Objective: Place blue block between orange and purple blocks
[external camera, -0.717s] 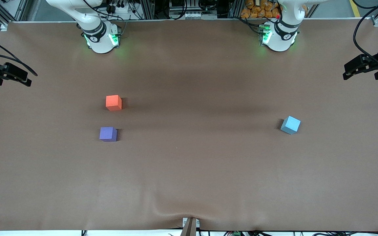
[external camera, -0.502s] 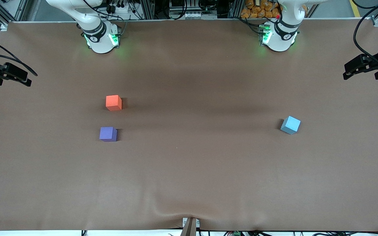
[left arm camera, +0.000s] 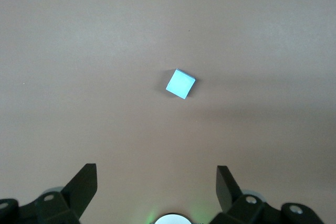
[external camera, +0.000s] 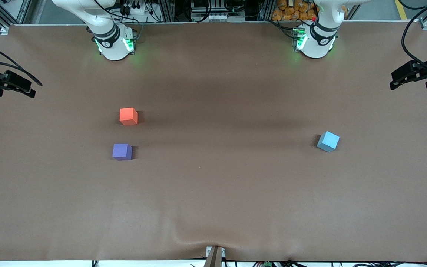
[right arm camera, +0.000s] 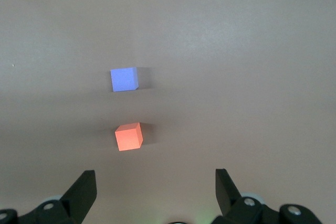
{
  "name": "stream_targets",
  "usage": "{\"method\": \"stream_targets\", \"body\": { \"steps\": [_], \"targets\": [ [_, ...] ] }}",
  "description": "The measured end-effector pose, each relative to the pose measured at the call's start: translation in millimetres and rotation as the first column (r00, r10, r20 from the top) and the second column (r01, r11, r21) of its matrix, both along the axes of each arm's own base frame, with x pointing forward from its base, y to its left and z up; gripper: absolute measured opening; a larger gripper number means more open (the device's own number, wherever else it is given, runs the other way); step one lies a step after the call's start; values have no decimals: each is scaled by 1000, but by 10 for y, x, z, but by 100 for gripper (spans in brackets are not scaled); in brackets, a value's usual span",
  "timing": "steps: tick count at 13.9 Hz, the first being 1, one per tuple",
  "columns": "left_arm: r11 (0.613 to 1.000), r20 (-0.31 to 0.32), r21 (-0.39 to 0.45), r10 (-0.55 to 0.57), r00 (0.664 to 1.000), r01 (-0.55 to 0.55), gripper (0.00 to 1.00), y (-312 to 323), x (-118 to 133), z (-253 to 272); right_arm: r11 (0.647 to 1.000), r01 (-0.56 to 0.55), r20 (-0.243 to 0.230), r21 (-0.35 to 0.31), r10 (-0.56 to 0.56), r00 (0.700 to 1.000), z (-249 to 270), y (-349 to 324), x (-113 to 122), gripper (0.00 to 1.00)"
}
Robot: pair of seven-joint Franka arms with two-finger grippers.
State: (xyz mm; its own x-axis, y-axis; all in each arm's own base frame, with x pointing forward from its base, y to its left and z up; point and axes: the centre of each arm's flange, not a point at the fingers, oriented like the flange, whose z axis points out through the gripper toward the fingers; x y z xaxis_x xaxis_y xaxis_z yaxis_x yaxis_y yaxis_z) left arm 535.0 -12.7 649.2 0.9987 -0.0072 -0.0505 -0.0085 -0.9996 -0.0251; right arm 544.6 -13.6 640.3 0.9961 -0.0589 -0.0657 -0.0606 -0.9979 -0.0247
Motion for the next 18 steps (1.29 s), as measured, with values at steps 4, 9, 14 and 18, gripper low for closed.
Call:
{"method": "stream_targets", "body": {
  "steps": [4, 9, 14, 18],
  "targets": [
    [1000, -14, -7, -15, 1000, 15, 100, -1, -7, -41, 1000, 0, 0, 0, 0, 1000, 0, -2, 0, 100],
    [993, -25, -30, -119, 993, 119, 100, -18, 127, -707, 1000, 2, 0, 0, -2, 1000, 0, -9, 0, 100],
    [964, -42, -96, -252, 967, 247, 100, 83, 123, -2027, 1000, 3, 0, 0, -3, 1000, -1, -15, 0, 100],
    [929, 15, -86, -359, 933, 359, 100, 133, 29, -2912, 1000, 3, 0, 0, -3, 1000, -1, -16, 0, 100]
  ]
}}
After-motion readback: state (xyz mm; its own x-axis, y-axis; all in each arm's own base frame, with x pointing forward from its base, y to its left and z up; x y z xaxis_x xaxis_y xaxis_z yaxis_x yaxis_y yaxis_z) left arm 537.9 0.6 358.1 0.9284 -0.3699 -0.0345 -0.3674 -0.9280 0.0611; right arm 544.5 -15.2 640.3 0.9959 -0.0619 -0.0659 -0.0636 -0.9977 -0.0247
